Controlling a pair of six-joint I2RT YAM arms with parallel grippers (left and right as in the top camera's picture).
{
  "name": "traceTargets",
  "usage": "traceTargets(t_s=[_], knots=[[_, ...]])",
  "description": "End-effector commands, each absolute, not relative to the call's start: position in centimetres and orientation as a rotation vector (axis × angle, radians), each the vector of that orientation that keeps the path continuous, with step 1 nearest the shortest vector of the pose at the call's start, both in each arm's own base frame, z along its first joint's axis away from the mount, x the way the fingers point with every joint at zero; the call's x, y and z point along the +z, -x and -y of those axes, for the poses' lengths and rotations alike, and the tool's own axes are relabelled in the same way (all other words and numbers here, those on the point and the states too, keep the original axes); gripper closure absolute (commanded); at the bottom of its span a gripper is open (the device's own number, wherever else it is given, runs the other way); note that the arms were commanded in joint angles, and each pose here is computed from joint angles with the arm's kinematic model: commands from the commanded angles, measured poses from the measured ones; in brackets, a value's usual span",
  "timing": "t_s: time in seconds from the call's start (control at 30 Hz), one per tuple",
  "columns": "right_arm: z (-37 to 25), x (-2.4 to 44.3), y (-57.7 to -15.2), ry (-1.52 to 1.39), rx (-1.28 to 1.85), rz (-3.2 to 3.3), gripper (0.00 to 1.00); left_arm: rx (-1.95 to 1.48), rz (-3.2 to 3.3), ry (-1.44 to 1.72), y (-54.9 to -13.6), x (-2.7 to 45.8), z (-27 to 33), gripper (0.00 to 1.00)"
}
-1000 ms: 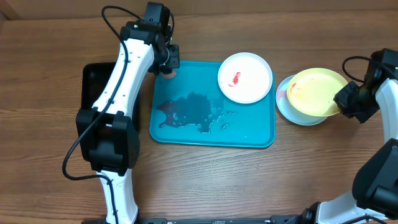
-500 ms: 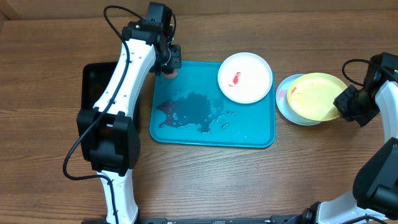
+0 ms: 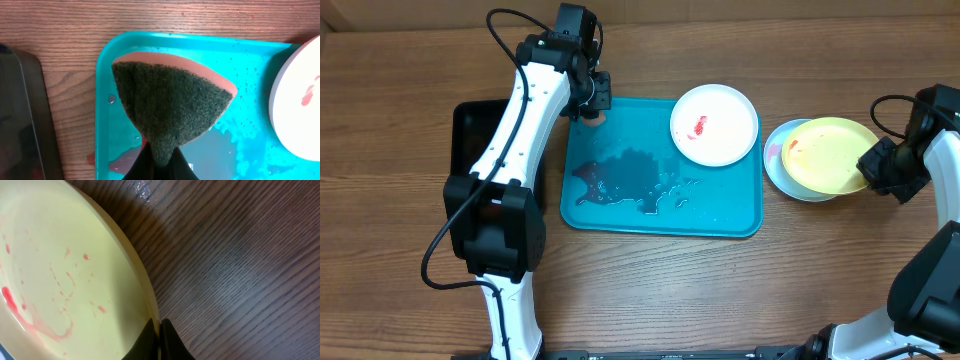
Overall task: Clean dirty plates on tray and stack at the side
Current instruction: 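Grip the stained white plate rim on the tray with the right gripper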
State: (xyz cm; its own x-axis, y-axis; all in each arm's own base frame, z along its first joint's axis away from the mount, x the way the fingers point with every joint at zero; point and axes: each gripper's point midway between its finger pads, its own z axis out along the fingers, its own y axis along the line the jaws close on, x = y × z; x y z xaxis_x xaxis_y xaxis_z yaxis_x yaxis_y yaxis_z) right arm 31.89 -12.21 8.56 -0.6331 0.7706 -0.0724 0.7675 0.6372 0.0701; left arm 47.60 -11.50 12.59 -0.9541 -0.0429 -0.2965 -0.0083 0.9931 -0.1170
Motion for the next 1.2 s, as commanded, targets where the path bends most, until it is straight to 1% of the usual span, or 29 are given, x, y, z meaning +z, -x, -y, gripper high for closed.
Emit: traceTargets(t_s=[0.0,0.2,0.37,0.43,0.47,0.53,0.63,0.73,0.87,0.93,1.07,1.17], knots=[[12.4,8.7,-31.8,-1.276,0.039,-2.76,0.96,-0.174,-2.809,0.026,-47.9,13.5,12.0,0.96],[12.5,8.6,-32.2,-1.27,0.04,-2.75,0.96,-0.172,-2.81,0.013,-47.9,13.5,12.0,0.96],[10.4,7.4,-32.8,-1.224,0.111,-2.813,0.96,-0.172,-2.808,0.012,-47.9,13.5,12.0,0.96],[9.7,6.8,-33.1,-1.192,0.093,-2.84,0.89,-0.173,-2.805,0.012,-48.0,13.5,12.0,0.96],[9.5,6.5,-33.3,-1.178,0.081,-2.85,0.82,-0.173,-2.805,0.011,-48.0,13.5,12.0,0.96],[9.0,6.1,-33.6,-1.16,0.082,-2.86,0.8,-0.171,-2.806,0.002,-47.9,13.5,12.0,0.96],[8.9,6.1,-33.8,-1.155,0.082,-2.855,0.69,-0.168,-2.815,0.002,-47.7,13.4,11.9,0.96],[8.2,7.2,-35.0,-1.135,0.174,-2.835,0.64,-0.169,-2.815,0.002,-47.7,13.4,11.9,0.96],[5.0,10.2,-38.3,-0.88,0.429,-2.812,0.6,-0.169,-2.811,0.001,-47.8,13.5,11.9,0.96],[3.0,11.6,-39.9,-0.745,0.509,-2.784,0.57,-0.169,-2.811,0.002,-47.8,13.5,11.9,0.96],[-1.5,12.6,-42.7,-0.526,0.538,-2.733,0.57,-0.169,-2.812,0.002,-47.8,13.5,11.9,0.96],[-4.7,11.8,-43.6,-0.487,0.5,-2.74,0.56,-0.169,-2.811,0.002,-47.8,13.5,11.9,0.96]])
